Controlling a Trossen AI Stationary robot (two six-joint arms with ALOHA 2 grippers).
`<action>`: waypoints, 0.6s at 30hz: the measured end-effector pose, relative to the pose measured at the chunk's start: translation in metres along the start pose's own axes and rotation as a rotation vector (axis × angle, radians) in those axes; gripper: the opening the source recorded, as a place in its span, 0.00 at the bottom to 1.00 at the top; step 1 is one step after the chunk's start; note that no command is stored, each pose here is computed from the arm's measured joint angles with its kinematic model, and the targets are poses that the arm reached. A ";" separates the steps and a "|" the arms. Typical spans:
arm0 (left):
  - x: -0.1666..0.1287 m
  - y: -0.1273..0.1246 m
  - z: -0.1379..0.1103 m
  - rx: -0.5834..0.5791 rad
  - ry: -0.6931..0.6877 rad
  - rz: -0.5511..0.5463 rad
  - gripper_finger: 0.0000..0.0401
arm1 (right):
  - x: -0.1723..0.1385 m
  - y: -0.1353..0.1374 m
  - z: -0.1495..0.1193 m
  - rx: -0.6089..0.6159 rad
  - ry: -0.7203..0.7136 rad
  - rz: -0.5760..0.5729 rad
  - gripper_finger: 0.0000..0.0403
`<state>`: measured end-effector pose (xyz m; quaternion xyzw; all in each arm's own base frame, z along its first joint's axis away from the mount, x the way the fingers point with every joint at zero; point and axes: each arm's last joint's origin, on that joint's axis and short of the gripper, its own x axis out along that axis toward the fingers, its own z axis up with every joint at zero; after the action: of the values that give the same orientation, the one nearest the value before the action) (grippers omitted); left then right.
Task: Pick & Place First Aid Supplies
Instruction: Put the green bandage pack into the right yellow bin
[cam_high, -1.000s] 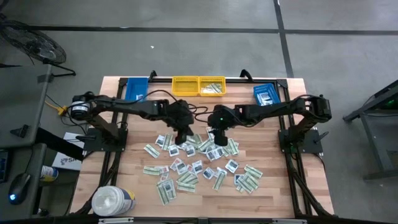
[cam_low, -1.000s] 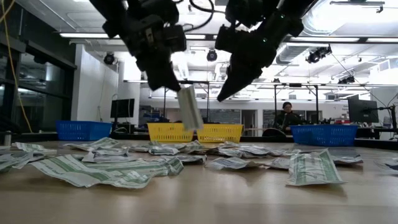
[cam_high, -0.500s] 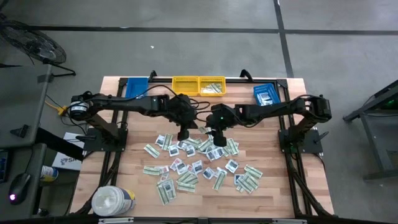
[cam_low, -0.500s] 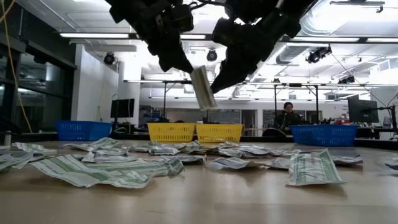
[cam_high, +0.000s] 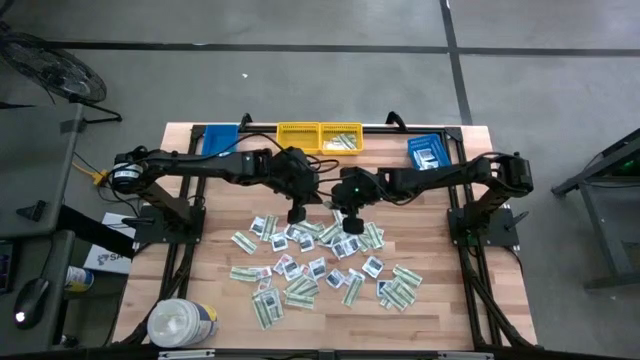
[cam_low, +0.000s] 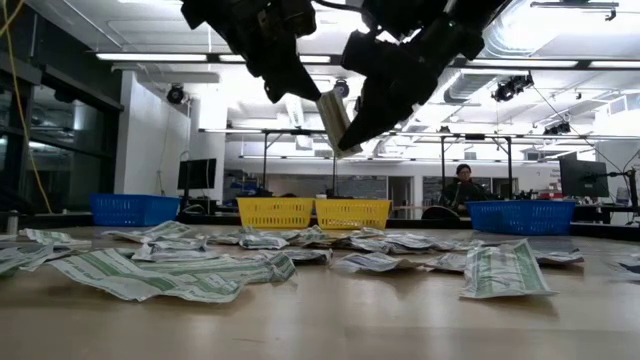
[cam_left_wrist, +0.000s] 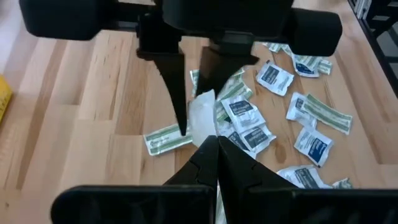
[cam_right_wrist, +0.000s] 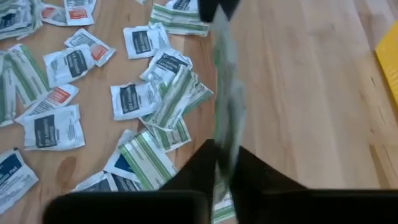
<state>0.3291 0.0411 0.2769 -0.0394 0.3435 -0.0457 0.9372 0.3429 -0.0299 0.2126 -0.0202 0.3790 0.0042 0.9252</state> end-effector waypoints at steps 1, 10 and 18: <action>0.000 0.000 0.000 -0.001 0.001 0.000 0.00 | 0.000 0.000 0.000 0.000 0.003 0.000 0.03; 0.000 0.000 0.000 0.018 0.003 -0.001 0.02 | 0.000 -0.001 -0.002 0.031 0.021 -0.036 0.00; -0.006 0.002 -0.006 0.018 0.072 0.121 0.30 | -0.001 -0.005 -0.007 0.066 0.073 -0.077 0.00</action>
<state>0.3210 0.0435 0.2758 -0.0083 0.3783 0.0063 0.9256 0.3377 -0.0354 0.2082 -0.0042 0.4112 -0.0445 0.9104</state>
